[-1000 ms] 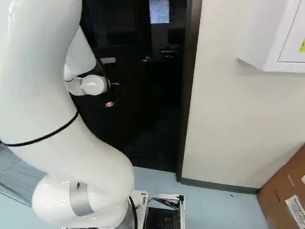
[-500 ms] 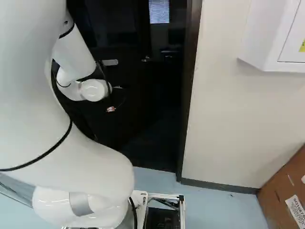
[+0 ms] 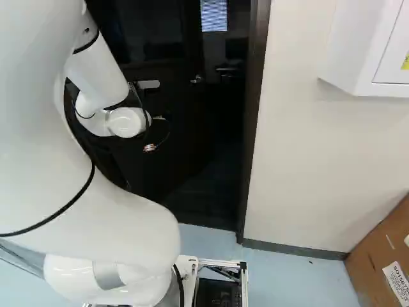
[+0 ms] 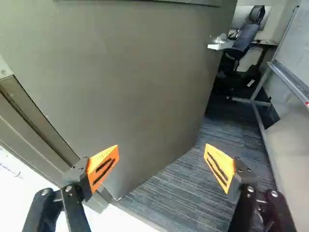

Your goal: Open the door and move inside

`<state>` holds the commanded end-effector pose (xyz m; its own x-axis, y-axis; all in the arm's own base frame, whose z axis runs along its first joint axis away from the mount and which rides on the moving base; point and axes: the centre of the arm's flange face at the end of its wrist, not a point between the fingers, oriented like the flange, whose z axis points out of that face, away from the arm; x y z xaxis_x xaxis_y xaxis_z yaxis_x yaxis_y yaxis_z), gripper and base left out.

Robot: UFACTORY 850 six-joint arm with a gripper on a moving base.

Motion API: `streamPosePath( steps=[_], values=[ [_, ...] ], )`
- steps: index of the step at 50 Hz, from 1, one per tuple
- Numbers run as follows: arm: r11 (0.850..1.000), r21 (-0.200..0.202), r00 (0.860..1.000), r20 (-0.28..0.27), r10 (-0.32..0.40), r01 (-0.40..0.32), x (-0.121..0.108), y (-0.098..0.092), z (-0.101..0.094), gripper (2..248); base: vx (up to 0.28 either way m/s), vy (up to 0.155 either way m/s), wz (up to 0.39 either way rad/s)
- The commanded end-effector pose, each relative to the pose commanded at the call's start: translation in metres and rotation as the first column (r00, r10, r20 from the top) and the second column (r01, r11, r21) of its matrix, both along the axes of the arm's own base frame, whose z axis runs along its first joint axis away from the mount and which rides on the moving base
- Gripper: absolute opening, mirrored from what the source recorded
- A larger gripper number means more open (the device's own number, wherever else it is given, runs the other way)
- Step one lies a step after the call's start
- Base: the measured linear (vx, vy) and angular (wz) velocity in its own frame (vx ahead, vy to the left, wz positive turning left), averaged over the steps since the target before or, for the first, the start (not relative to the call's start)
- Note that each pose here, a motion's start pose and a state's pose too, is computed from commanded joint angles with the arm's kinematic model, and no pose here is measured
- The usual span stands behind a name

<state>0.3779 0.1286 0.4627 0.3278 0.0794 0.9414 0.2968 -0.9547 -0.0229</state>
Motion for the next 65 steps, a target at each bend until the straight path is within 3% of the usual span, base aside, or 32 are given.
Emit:
streamPosePath(
  steps=[38, 65],
  values=[
    [1.000, 0.000, 1.000, 0.000, 0.000, 0.000, 0.0000, 0.0000, 0.0000, 247, 0.006, 0.000, -0.001],
    [1.000, 0.000, 1.000, 0.000, 0.000, 0.000, 0.0000, 0.0000, 0.0000, 247, 0.103, 0.029, -0.014]
  ],
)
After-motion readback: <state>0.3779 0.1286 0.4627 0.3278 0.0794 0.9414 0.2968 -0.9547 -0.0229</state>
